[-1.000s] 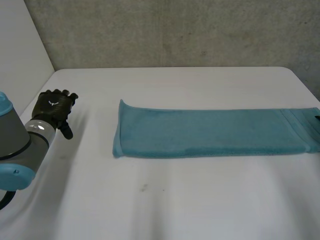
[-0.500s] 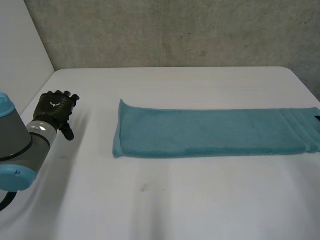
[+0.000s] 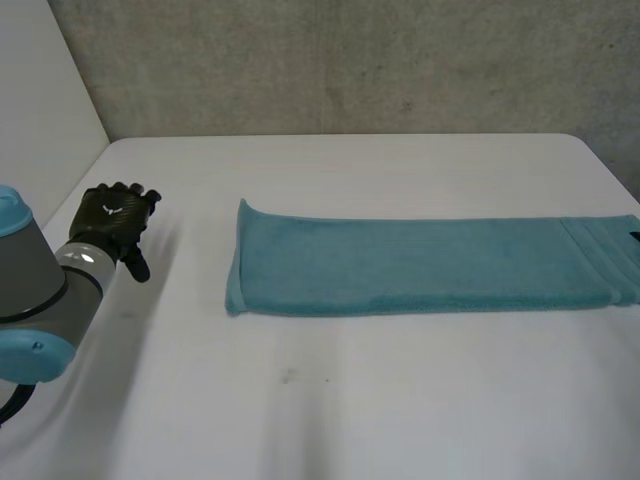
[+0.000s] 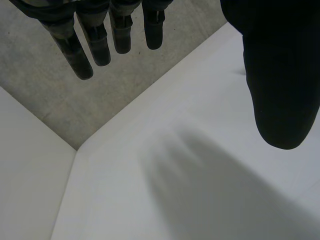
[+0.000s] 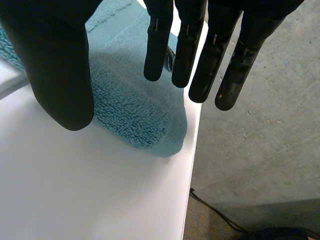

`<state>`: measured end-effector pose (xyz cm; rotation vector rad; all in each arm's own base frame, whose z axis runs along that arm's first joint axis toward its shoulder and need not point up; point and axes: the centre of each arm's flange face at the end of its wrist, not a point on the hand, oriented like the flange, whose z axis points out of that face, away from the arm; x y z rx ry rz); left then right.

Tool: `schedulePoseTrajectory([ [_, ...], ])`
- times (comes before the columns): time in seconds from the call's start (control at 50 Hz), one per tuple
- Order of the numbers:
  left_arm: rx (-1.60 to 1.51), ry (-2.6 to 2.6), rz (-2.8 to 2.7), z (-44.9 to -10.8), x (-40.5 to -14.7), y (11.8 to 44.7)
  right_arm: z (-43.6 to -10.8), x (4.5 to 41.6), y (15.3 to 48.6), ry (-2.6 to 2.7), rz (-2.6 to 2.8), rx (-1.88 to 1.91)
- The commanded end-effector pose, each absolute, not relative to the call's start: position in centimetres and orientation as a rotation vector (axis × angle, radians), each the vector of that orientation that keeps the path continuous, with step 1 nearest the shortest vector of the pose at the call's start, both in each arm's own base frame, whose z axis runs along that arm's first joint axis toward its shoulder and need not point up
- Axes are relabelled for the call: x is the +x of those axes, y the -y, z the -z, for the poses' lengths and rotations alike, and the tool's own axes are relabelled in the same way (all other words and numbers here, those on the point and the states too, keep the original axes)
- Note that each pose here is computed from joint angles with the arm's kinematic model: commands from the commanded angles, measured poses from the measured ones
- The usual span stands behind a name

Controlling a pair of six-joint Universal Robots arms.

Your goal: Fold the laundry

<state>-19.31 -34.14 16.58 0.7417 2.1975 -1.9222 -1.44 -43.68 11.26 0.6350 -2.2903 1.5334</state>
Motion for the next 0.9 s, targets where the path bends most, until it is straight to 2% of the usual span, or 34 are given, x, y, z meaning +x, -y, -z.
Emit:
schedulePoseTrajectory([
  [0.02,0.751,-2.200,1.923,-16.5,-19.5,34.0,-11.0,-1.6,44.0,2.287,-1.534,0.637],
  [0.48,0.760,-2.200,1.927,-16.5,-19.8,33.8,-9.9,-2.3,45.1,2.276,-1.534,0.619],
  [0.56,0.761,-2.197,1.931,-16.6,-19.8,33.8,-11.3,-2.8,45.5,2.205,-1.562,0.598],
  [0.64,0.756,-2.189,1.937,-16.9,-19.8,33.9,-15.6,-2.6,46.2,2.075,-1.631,0.586],
  [0.72,0.751,-2.181,1.945,-17.1,-19.7,33.9,-18.5,0.9,46.6,1.991,-1.715,0.663],
  [0.74,0.747,-2.179,1.945,-17.2,-19.7,34.0,-19.3,3.8,46.8,1.960,-1.762,0.727],
  [0.8,0.743,-2.182,1.943,-17.2,-19.6,34.0,-20.3,8.4,46.5,1.920,-1.832,0.825],
  [0.82,0.742,-2.179,1.946,-17.3,-19.6,34.0,-21.0,11.6,46.0,1.889,-1.885,0.893],
  [0.88,0.735,-2.172,1.950,-17.5,-19.4,34.0,-22.4,16.4,44.8,1.828,-1.975,0.998],
  [0.9,0.729,-2.166,1.955,-17.8,-19.3,34.1,-23.4,19.8,43.6,1.780,-2.045,1.074],
])
